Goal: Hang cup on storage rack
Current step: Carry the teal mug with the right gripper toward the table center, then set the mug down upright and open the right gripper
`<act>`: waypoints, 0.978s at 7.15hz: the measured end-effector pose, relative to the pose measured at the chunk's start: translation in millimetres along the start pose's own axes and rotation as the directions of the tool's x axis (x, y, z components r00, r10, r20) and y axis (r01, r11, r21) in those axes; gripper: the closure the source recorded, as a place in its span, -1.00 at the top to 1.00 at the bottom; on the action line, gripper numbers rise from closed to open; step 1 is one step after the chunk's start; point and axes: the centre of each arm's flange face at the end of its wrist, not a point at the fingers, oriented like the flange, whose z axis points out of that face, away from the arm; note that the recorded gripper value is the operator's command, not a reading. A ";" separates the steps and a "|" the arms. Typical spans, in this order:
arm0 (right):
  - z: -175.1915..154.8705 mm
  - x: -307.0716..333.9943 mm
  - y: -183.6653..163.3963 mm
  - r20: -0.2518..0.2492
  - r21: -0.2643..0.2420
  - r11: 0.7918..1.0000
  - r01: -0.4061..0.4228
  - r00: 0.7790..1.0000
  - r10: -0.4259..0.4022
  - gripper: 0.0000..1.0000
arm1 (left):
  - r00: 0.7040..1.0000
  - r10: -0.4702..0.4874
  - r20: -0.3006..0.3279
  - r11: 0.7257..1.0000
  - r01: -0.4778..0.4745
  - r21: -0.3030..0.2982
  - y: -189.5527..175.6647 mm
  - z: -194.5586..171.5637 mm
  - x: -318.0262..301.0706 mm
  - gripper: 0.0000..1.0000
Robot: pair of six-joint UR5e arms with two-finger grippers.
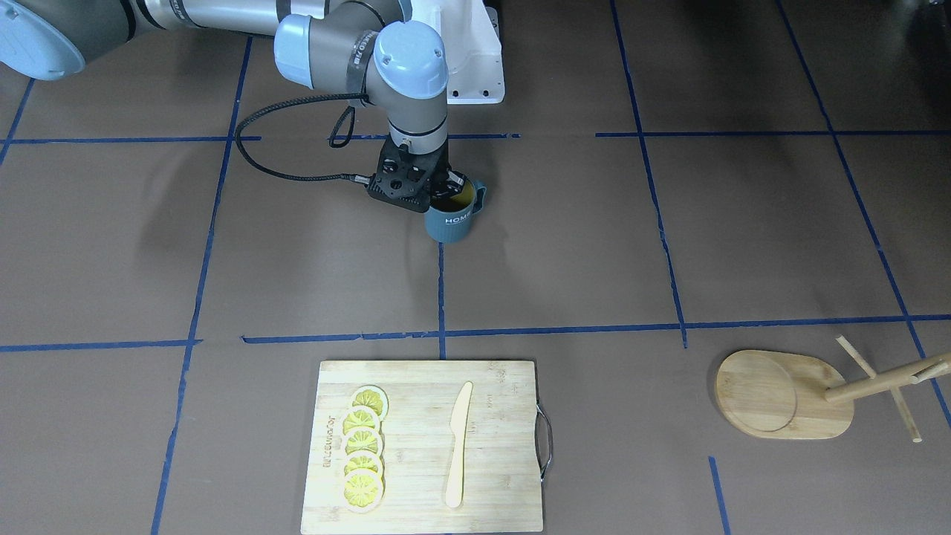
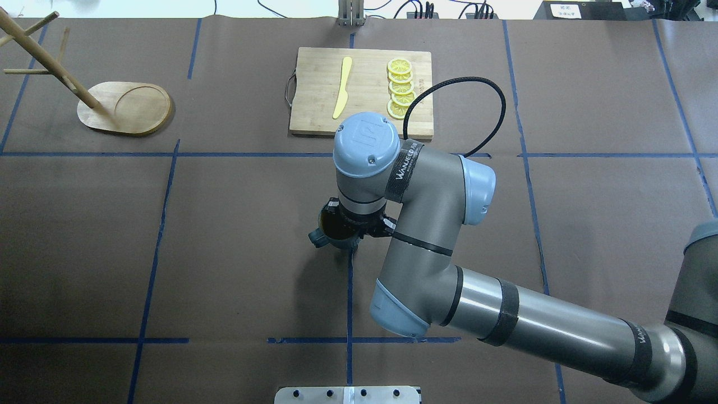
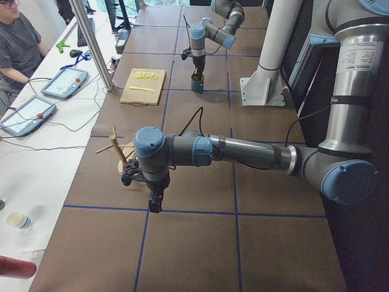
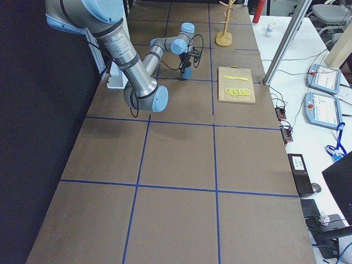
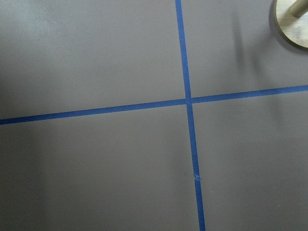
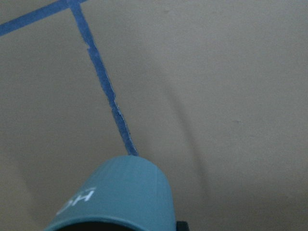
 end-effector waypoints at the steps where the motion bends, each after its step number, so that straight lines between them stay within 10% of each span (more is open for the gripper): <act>1: 4.6 -0.7 -1.2 0.005 0.000 1.000 0.005 1.000 -0.005 0.99 | 1.000 0.000 0.000 1.000 0.000 0.000 0.0 -0.1 0.1 1.00; 4: -15.3 -2.1 -8.0 0.062 0.015 1.000 0.027 0.998 -0.028 0.99 | 1.000 0.002 0.000 1.000 -0.002 0.002 -0.2 -0.9 0.7 1.00; 7: -110.3 36.2 -52.7 0.051 0.065 0.987 0.144 0.988 -0.147 0.99 | 1.000 0.010 0.003 1.000 -0.010 0.008 -0.6 -2.2 2.7 1.00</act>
